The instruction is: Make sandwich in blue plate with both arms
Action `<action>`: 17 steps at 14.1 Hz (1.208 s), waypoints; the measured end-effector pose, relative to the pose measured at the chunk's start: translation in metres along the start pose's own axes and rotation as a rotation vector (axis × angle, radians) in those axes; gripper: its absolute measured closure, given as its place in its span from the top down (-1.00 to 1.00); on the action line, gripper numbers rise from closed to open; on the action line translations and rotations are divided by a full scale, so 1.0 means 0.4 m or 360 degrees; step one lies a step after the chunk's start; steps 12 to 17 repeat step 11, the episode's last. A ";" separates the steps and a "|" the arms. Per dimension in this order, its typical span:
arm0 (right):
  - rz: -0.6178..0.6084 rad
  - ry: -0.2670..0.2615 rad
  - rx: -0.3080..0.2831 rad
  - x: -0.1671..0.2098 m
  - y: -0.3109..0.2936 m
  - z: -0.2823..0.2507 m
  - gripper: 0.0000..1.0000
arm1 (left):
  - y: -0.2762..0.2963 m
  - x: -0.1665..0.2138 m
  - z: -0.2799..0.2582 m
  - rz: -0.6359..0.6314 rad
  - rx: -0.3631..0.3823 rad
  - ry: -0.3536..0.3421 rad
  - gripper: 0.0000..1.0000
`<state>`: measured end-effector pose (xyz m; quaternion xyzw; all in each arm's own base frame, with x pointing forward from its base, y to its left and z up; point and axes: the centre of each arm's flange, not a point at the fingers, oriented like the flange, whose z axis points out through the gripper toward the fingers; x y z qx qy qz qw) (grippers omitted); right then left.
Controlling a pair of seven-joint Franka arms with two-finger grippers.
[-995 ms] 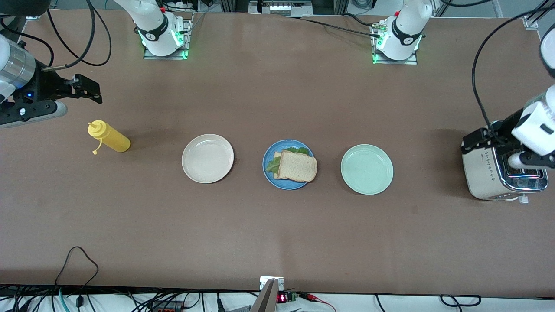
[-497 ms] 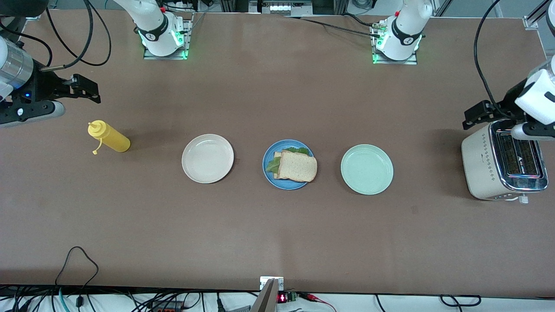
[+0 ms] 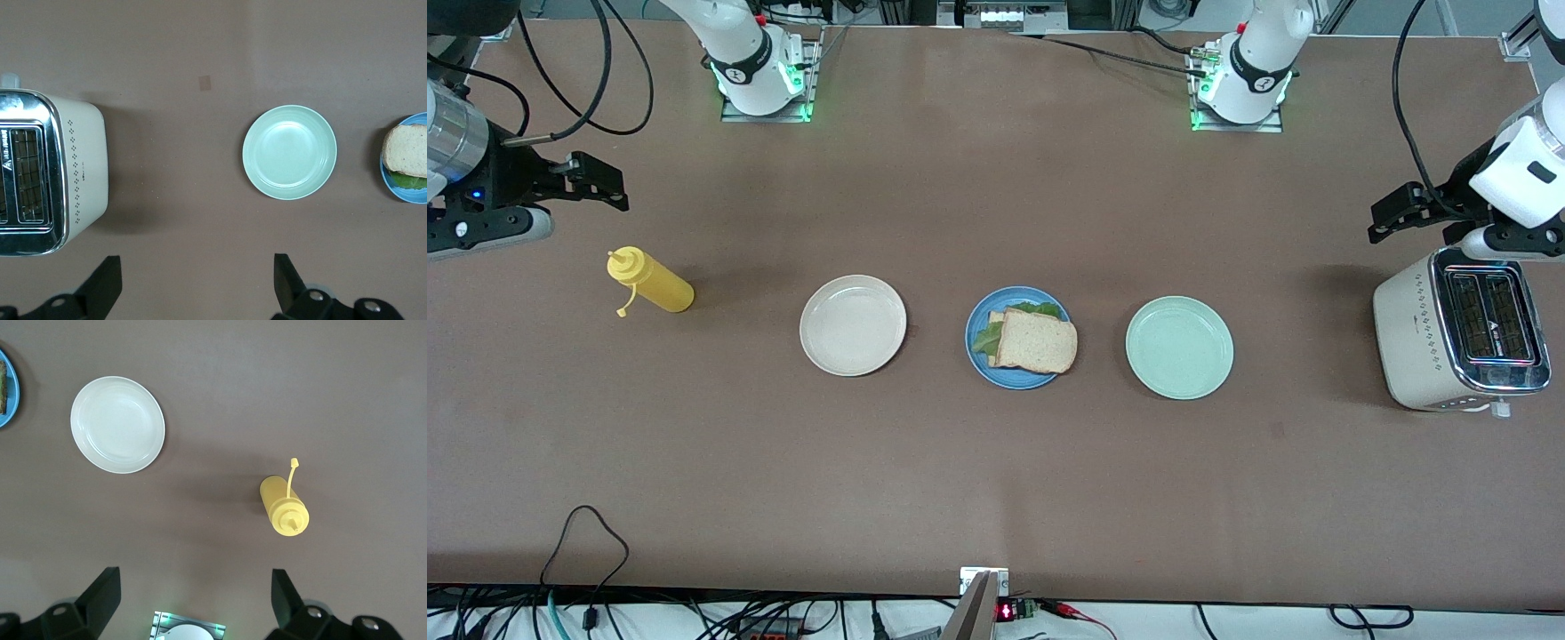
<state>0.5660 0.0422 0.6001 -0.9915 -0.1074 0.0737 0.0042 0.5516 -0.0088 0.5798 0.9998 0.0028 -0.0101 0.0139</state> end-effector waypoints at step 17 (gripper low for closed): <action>0.0048 -0.0008 0.0007 -0.007 0.042 0.005 1.00 | 0.000 -0.010 0.004 0.0000 0.0001 -0.0029 1.00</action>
